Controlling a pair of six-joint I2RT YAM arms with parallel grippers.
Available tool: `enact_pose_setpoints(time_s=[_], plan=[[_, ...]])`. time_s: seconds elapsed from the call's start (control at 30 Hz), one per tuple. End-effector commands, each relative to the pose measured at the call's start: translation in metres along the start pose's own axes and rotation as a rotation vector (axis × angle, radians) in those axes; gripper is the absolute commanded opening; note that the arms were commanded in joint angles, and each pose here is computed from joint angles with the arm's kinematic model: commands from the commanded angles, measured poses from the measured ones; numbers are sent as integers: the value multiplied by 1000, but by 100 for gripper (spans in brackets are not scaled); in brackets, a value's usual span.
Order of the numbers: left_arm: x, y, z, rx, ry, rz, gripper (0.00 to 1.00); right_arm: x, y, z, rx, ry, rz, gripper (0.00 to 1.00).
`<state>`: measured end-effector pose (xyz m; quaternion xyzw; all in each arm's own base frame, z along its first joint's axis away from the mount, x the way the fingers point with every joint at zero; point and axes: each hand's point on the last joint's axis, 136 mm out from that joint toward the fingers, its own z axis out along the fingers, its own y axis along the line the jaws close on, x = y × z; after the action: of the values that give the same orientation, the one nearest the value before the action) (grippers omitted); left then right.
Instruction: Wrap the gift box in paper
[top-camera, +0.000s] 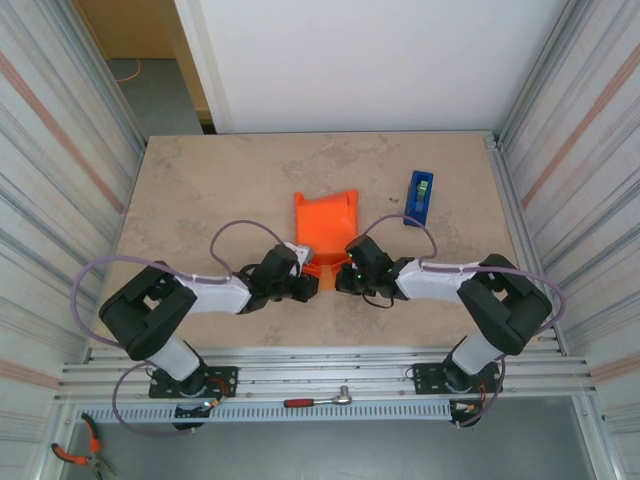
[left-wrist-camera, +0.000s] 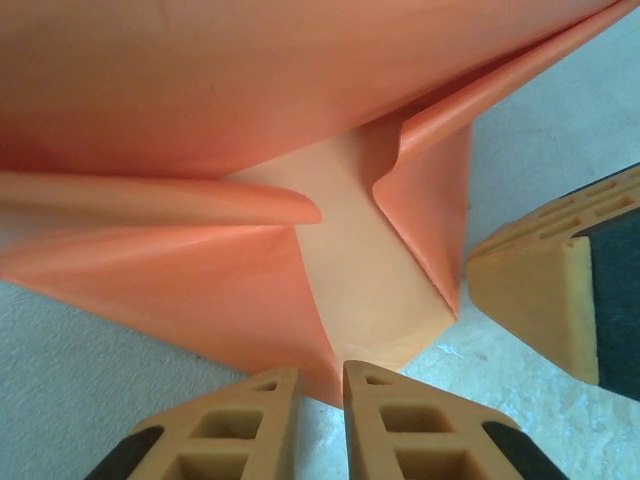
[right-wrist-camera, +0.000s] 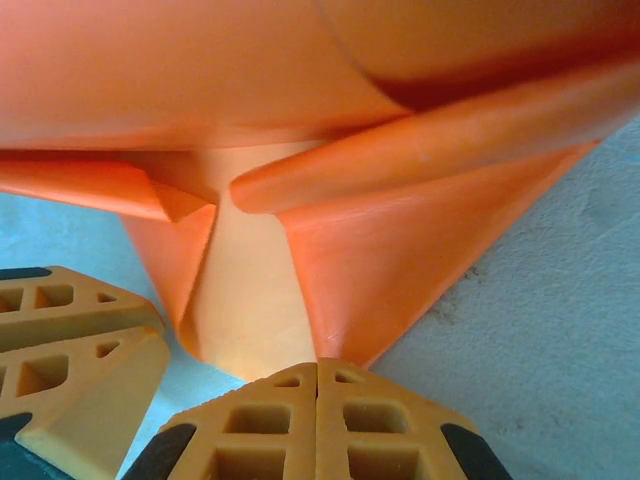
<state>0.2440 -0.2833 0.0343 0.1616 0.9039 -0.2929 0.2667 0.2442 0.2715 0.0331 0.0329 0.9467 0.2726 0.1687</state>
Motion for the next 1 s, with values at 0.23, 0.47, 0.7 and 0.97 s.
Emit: enact_pose_setpoints(time_s=[0.23,0.47,0.7,0.97], plan=[[-58,-7,-55,-34,-159,42,46,0,-3,-15,38,-32,62,28],[-79,20,-76,-81,-197,-16,64,3,0,-6,61,-27,58,33],[-82,30,-83,-103,-209,-25,78,3,-1,0,81,-27,62,34],[-81,36,-82,-115,-213,-35,84,3,1,7,90,-16,53,33]])
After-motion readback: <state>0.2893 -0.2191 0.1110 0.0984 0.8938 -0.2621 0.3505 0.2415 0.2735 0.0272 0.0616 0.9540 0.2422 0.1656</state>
